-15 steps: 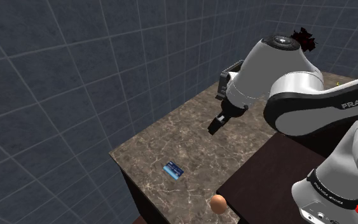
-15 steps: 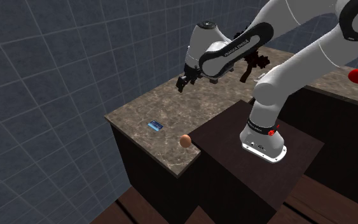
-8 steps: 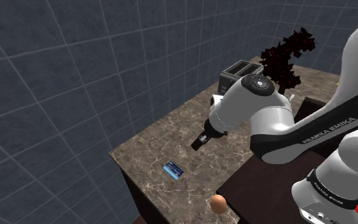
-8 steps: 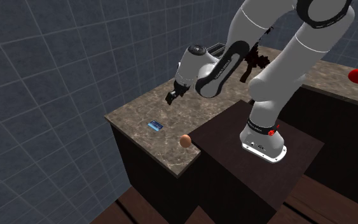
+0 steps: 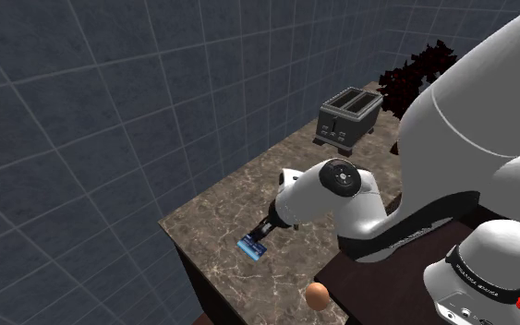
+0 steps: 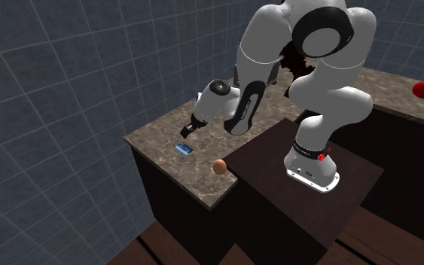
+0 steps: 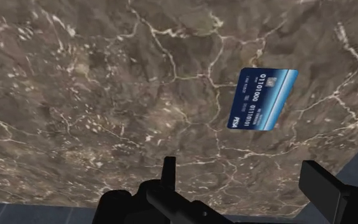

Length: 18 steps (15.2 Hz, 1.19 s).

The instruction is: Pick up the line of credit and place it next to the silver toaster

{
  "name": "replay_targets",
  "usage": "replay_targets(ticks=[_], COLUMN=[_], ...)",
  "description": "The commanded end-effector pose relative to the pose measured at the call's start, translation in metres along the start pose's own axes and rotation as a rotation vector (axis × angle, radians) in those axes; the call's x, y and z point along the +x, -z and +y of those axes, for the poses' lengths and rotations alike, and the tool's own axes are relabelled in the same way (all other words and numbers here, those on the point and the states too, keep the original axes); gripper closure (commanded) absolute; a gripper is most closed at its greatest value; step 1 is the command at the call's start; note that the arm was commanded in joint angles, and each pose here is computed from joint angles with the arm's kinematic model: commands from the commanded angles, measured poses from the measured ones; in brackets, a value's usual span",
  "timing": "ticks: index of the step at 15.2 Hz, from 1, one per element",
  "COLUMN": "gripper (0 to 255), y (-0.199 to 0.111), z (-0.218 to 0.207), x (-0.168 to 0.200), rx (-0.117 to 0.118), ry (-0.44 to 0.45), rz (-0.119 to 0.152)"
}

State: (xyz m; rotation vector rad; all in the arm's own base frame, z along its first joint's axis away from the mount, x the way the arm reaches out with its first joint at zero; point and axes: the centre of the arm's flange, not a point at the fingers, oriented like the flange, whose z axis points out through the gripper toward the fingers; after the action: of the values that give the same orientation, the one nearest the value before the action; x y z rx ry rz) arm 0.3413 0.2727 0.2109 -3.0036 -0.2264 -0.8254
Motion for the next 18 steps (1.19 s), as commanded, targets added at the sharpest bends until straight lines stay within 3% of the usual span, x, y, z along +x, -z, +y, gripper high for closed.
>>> replay_targets(ticks=[1,4,12,18], gripper=[0,0,0,0], y=[-0.026,-0.053,-0.093,-0.093], z=[-0.016,-0.036,-0.037,-0.037], x=[-0.006,-0.009,-0.007,-0.007], rx=[0.012,0.021,0.021,0.021], ry=[-0.002,0.002,0.002,0.002], rz=[0.015,0.049,0.049,0.049])
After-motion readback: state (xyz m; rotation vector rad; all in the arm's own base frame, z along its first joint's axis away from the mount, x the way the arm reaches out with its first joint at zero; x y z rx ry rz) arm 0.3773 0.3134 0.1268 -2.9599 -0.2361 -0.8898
